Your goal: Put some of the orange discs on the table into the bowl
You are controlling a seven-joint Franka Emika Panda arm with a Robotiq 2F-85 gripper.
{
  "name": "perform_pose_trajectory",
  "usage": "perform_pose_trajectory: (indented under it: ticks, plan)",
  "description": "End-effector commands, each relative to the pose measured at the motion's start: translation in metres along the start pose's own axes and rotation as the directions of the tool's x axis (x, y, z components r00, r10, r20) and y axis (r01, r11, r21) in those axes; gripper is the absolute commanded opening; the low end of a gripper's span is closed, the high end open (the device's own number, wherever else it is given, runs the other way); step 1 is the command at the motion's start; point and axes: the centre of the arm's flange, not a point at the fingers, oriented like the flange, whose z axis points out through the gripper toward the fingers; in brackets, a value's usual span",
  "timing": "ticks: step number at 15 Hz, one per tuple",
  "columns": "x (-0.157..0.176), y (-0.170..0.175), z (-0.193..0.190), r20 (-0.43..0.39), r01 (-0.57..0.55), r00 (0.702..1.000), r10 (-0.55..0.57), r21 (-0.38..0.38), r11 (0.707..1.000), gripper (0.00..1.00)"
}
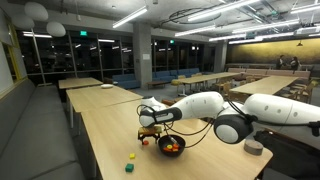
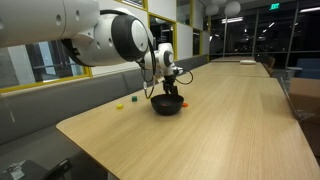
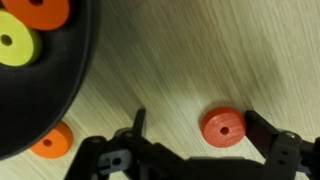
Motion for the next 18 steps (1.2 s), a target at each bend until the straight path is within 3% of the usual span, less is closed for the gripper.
perform_pose_trajectory:
  ticks: [1,3,9,13,18]
  plan:
    - [0.044,-0.038,0.009,-0.016,-0.019,1.0,0.019,-0.01,1.0,0.75]
    - [0.045,-0.037,0.008,-0.019,-0.018,1.0,0.018,-0.011,1.0,0.66]
    - [0.047,-0.036,0.004,-0.028,-0.02,0.999,0.019,-0.014,1.0,0.19]
    - [0.045,-0.033,0.001,-0.019,-0.018,1.0,0.018,-0.023,1.0,0.19]
    - [0.025,-0.025,-0.023,0.008,0.005,1.0,-0.004,-0.101,0.995,0.19]
